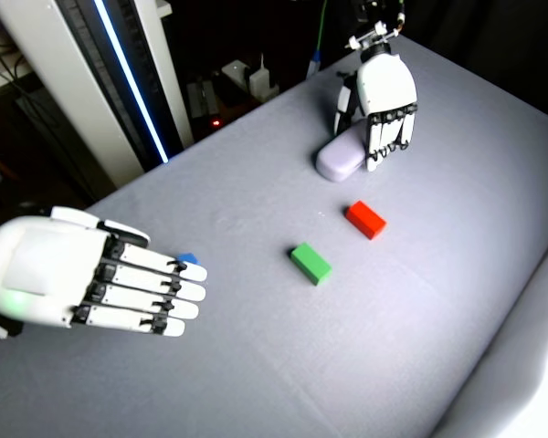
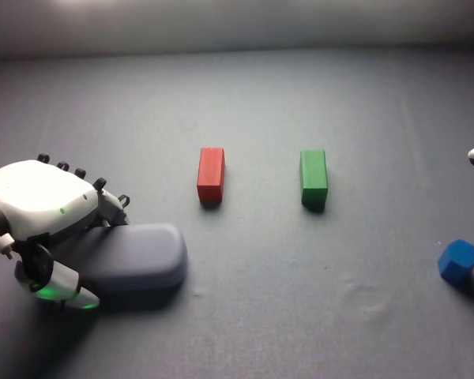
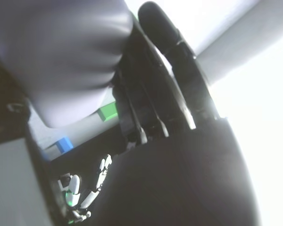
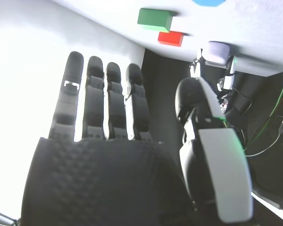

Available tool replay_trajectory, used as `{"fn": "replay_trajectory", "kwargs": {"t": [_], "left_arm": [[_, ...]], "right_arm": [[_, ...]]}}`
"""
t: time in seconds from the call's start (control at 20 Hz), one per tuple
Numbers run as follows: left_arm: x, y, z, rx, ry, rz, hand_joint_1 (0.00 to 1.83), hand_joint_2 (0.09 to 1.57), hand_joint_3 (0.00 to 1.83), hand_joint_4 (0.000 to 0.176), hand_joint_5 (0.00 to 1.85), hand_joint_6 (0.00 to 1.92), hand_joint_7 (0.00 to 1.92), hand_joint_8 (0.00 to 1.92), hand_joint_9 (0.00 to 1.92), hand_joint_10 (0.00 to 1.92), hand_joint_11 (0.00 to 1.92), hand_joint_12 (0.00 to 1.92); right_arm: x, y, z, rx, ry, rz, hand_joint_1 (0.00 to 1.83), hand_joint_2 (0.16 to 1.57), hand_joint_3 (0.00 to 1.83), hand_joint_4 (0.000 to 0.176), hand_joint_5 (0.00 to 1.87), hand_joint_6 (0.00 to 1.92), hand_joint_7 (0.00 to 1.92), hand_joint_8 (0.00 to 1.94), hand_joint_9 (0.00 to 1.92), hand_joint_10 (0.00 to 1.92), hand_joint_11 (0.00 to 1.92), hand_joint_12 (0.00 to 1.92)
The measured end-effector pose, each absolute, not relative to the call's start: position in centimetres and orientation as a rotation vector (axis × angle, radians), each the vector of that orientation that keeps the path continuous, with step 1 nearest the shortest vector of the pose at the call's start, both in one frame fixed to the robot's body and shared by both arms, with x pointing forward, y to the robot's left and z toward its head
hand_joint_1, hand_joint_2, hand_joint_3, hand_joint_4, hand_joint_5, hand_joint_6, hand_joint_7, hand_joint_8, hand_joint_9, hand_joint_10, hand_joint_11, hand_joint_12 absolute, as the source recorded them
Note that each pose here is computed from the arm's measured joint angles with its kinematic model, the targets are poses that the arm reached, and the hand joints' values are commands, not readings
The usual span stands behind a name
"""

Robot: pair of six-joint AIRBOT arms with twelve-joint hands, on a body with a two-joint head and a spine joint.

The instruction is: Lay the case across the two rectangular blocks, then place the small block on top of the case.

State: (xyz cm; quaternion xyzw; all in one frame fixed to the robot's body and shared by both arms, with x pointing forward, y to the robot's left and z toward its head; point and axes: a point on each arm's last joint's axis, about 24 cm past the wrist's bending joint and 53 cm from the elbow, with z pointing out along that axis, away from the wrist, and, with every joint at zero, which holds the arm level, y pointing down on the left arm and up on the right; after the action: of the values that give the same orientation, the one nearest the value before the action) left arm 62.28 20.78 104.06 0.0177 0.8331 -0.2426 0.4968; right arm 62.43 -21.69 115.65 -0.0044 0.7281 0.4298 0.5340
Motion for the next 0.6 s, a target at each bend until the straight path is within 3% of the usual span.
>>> {"fn": "replay_trajectory", "kwargs": {"t": [0.05,0.1,0.15,0.3,0.4,0.45,0.6], "left_arm": [[62.3,20.7,104.2,0.048,2.012,-0.595,1.38,1.03,0.00,0.000,1.05,0.72,1.19,0.59,1.19,0.80,1.05,1.04],[62.3,20.7,104.2,0.041,2.012,-0.601,1.40,1.05,0.00,0.000,1.00,0.76,1.15,0.65,1.13,0.96,1.05,1.01],[62.3,20.6,104.3,0.023,2.014,-0.618,1.40,1.05,0.00,0.000,1.00,0.79,1.15,0.65,1.10,0.99,1.01,0.94],[62.2,20.1,105.1,0.026,2.001,-0.653,1.40,1.06,0.00,0.000,1.00,0.73,1.12,0.73,1.09,1.05,1.03,1.06],[62.9,19.9,106.7,0.030,1.952,-0.666,1.40,1.06,0.00,0.000,0.98,0.78,1.13,0.70,1.10,1.03,1.05,1.05],[63.4,19.7,107.6,0.029,1.923,-0.676,1.40,1.04,0.00,0.000,1.00,0.76,1.21,0.55,1.12,0.99,1.05,0.97],[64.6,19.1,109.4,0.030,1.859,-0.697,1.40,1.05,0.00,0.000,1.01,0.74,1.18,0.59,1.10,1.03,1.03,0.95]], "right_arm": [[62.4,-21.7,115.7,-0.010,1.735,1.024,0.49,1.35,0.00,0.000,0.35,0.00,0.27,0.00,0.28,0.00,0.00,0.82],[62.4,-21.7,115.7,-0.010,1.735,1.024,0.50,1.34,0.00,0.000,0.35,0.00,0.27,0.00,0.28,0.00,0.00,0.83],[62.4,-21.7,115.7,-0.009,1.735,1.024,0.50,1.34,0.00,0.000,0.35,0.00,0.26,0.00,0.27,0.00,0.00,0.83],[62.5,-21.7,115.7,-0.008,1.734,1.024,0.49,1.34,0.00,0.000,0.35,0.00,0.26,0.00,0.27,0.00,0.00,0.80],[62.5,-21.7,115.7,-0.008,1.734,1.025,0.51,1.34,0.00,0.000,0.34,0.00,0.26,0.00,0.27,0.00,0.00,0.81],[62.5,-21.7,115.7,-0.006,1.735,1.024,0.56,1.34,0.00,0.000,0.35,0.00,0.27,0.00,0.28,0.00,0.00,0.85],[62.5,-21.7,115.7,-0.006,1.734,1.025,0.59,1.33,0.00,0.000,0.35,0.00,0.26,0.00,0.27,0.00,0.00,0.83]]}}
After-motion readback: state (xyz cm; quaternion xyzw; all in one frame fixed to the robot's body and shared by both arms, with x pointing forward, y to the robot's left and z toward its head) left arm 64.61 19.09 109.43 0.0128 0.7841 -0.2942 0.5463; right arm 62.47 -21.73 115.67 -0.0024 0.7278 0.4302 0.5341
